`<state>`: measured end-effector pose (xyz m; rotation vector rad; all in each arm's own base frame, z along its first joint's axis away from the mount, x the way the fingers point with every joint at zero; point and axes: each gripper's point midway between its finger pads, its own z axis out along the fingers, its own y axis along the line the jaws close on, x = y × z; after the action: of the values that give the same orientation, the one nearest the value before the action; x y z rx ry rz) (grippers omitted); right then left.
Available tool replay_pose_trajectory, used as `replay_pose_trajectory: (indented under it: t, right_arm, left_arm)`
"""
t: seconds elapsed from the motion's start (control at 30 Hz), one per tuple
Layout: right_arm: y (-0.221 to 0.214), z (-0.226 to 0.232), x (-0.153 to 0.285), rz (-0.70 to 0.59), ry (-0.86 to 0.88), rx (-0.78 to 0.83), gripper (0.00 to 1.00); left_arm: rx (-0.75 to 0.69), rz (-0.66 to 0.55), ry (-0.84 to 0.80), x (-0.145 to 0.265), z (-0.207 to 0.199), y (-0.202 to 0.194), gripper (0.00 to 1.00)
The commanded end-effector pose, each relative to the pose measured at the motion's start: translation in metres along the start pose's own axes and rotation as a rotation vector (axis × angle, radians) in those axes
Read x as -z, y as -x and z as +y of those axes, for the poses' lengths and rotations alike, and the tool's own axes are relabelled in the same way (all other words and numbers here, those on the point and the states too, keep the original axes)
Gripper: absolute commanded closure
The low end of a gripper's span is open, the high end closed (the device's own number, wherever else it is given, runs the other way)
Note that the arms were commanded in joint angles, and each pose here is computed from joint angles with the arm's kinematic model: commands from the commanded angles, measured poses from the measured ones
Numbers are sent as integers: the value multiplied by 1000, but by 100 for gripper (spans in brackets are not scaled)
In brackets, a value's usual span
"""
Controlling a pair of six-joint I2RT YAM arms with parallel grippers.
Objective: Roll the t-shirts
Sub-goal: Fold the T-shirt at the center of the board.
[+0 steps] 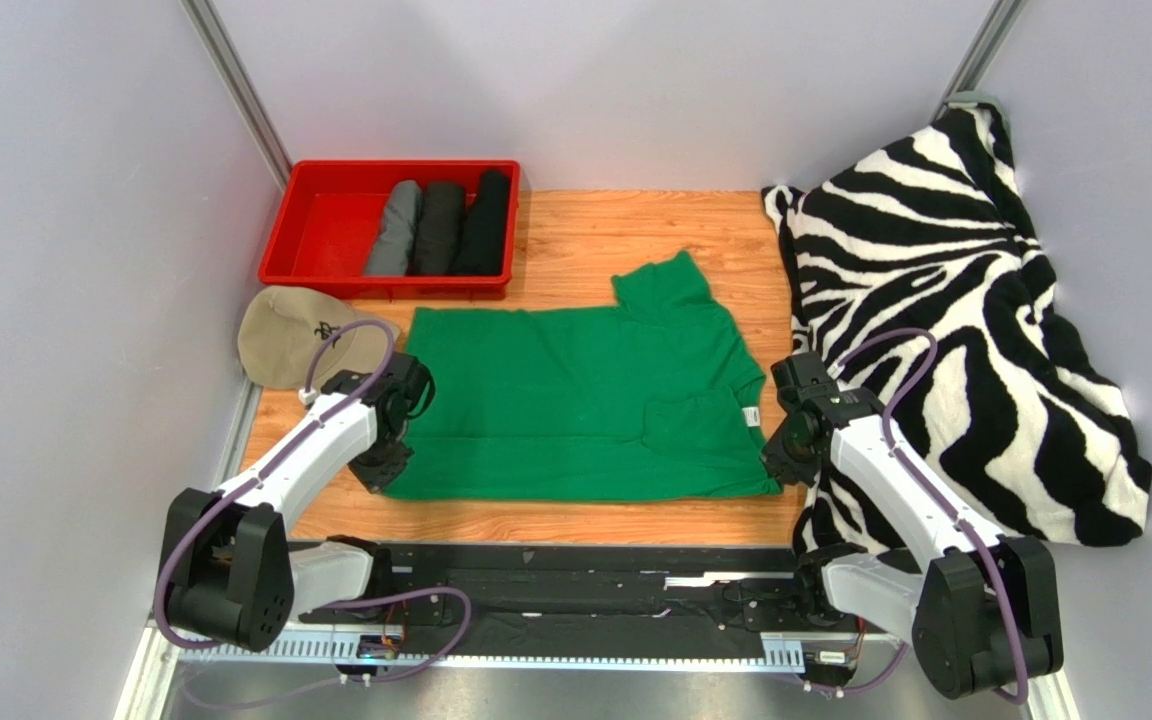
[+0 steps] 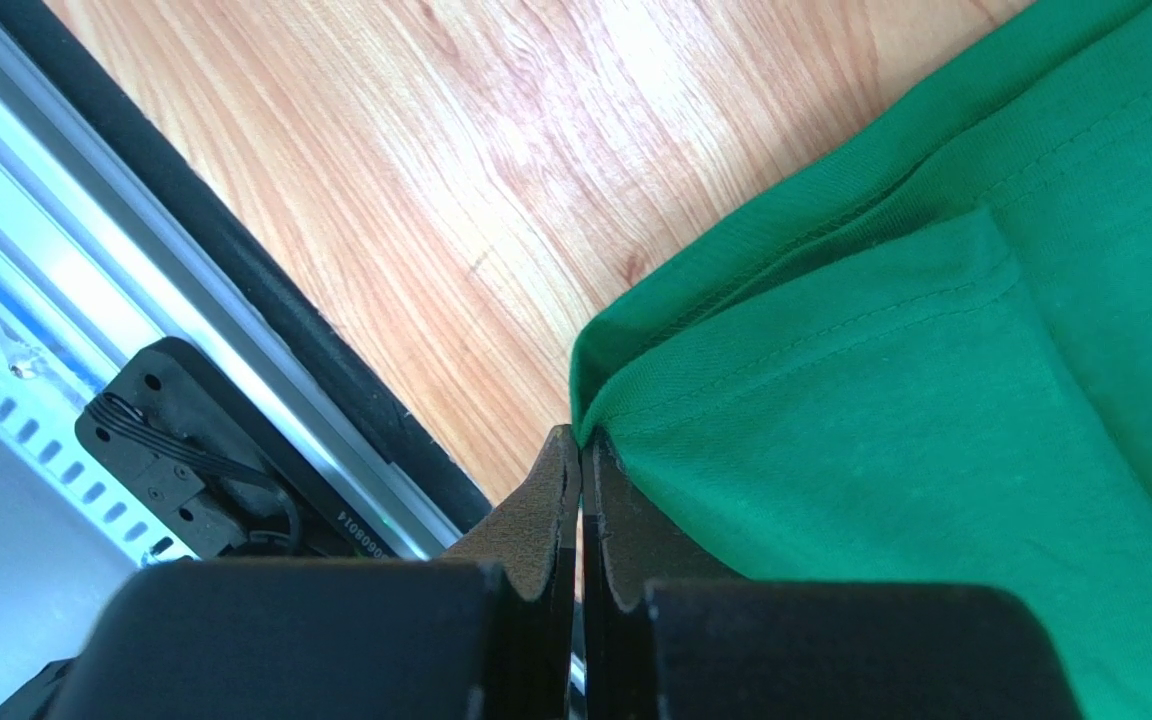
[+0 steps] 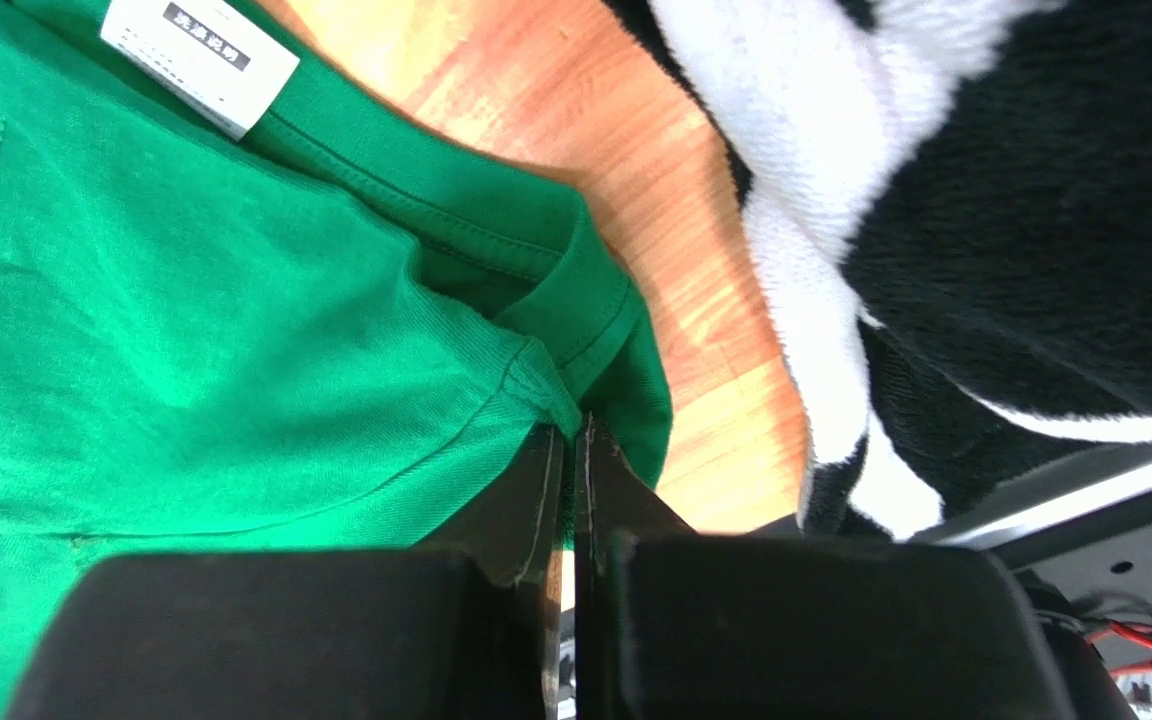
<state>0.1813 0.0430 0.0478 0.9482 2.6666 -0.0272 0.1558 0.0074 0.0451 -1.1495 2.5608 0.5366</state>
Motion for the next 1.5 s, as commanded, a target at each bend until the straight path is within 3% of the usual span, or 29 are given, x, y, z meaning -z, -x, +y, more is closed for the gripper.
replay_pose_trajectory:
  t: [0.0,0.27,0.33,0.4,0.43,0.47,0.53,0.57,0.6,0.8,0.83,1.0,1.13,1.47]
  right_arm:
    - [5,-11,14,-17,-39,-16,100]
    - [5,-23,29,-12,-56,-58,100]
    - [5,-24,31,-17,-40,-62,95]
    - [5,-26,32,-18,-39,-56,79]
    - [5,-25,32,-16,-37,-47,58]
    - [4,-23,33,-7,-26,-43,50]
    - [7,-19,36,-9,-7,-26,31]
    - [11,-13,41,-19,20,-19,29]
    - [15,-9,44,-32,35,-14,13]
    - [59,78,80,-193,377,108,6]
    - [75,95,83,-255,407,110,6]
    - [111,167,73,-271,446,224,12]
    - [143,196,65,-339,445,253,14]
    - [174,210,34,-328,441,256,18]
  left_arm:
    - [21,-61,46,5,21,9,100]
    - [84,-90,19,21,28,17,100]
    - [95,-94,20,24,30,18,99]
    - [102,-90,13,26,30,18,79]
    - [106,-92,4,28,30,18,71]
    - [109,-90,-3,30,30,18,56]
    - [95,-97,-34,36,27,22,45]
    - [91,-109,-47,40,25,27,39]
    - [97,-130,-71,49,21,36,37]
    - [-116,-313,-379,94,-62,101,42]
    - [-165,-337,-404,93,-85,111,43]
    - [-293,-420,-463,103,-162,158,47]
    - [-453,-392,-435,74,-210,173,47]
    - [-473,-260,-479,21,-251,201,55]
